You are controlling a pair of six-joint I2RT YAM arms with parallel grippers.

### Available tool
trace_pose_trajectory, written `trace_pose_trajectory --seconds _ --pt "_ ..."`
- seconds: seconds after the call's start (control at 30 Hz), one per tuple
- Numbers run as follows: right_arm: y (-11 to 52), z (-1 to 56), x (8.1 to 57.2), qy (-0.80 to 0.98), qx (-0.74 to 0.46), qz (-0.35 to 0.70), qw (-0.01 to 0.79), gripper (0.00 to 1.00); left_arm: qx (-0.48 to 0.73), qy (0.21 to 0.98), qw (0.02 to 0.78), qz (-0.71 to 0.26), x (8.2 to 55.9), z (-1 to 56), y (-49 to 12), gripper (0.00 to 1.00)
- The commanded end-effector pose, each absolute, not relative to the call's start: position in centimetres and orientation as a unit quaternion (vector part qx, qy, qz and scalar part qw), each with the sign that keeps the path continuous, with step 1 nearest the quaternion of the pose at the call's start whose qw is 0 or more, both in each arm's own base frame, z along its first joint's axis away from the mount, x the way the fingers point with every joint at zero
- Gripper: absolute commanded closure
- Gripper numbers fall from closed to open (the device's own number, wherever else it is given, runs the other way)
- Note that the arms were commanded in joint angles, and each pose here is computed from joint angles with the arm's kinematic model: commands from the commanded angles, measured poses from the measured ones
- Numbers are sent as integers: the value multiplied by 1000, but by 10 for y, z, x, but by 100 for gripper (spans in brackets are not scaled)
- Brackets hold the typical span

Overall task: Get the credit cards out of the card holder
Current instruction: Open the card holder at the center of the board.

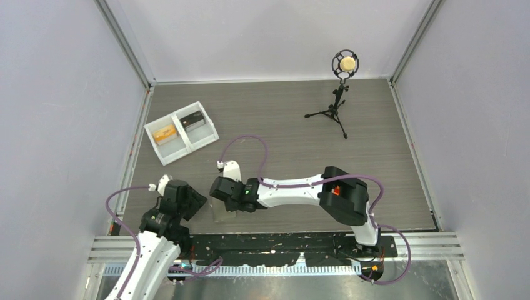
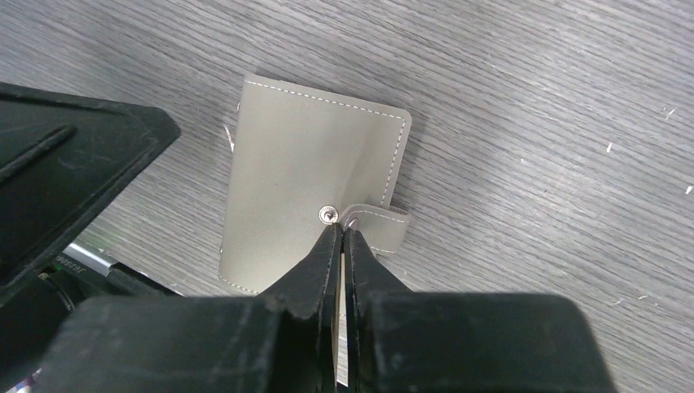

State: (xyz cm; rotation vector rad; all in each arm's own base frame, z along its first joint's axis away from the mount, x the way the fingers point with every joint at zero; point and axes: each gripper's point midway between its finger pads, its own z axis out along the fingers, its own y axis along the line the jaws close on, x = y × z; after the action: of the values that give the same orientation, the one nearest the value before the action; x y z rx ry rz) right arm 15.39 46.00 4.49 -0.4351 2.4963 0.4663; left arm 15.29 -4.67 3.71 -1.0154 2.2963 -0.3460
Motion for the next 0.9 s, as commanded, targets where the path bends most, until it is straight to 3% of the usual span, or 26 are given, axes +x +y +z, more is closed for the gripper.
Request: trace_pose_trajectory --seconds 0.0,0.17,0.3,0.43,0.63,0.87 --pt "462 89 165 912 -153 211 318 95 -337 868 317 -179 168 50 -64 48" --pt "438 94 176 913 -132 209 325 95 -279 878 309 -236 174 59 -89 41" --pt "413 96 183 914 -111 214 328 95 -202 881 293 -313 179 76 -122 24" --pt "394 104 185 907 -107 234 333 95 -156 873 290 -360 185 92 -141 14" --pt "389 131 182 882 -104 292 354 95 -121 868 300 -376 197 110 -150 7" --pt "391 161 182 854 -103 340 381 95 -106 861 282 -411 205 115 -165 7"
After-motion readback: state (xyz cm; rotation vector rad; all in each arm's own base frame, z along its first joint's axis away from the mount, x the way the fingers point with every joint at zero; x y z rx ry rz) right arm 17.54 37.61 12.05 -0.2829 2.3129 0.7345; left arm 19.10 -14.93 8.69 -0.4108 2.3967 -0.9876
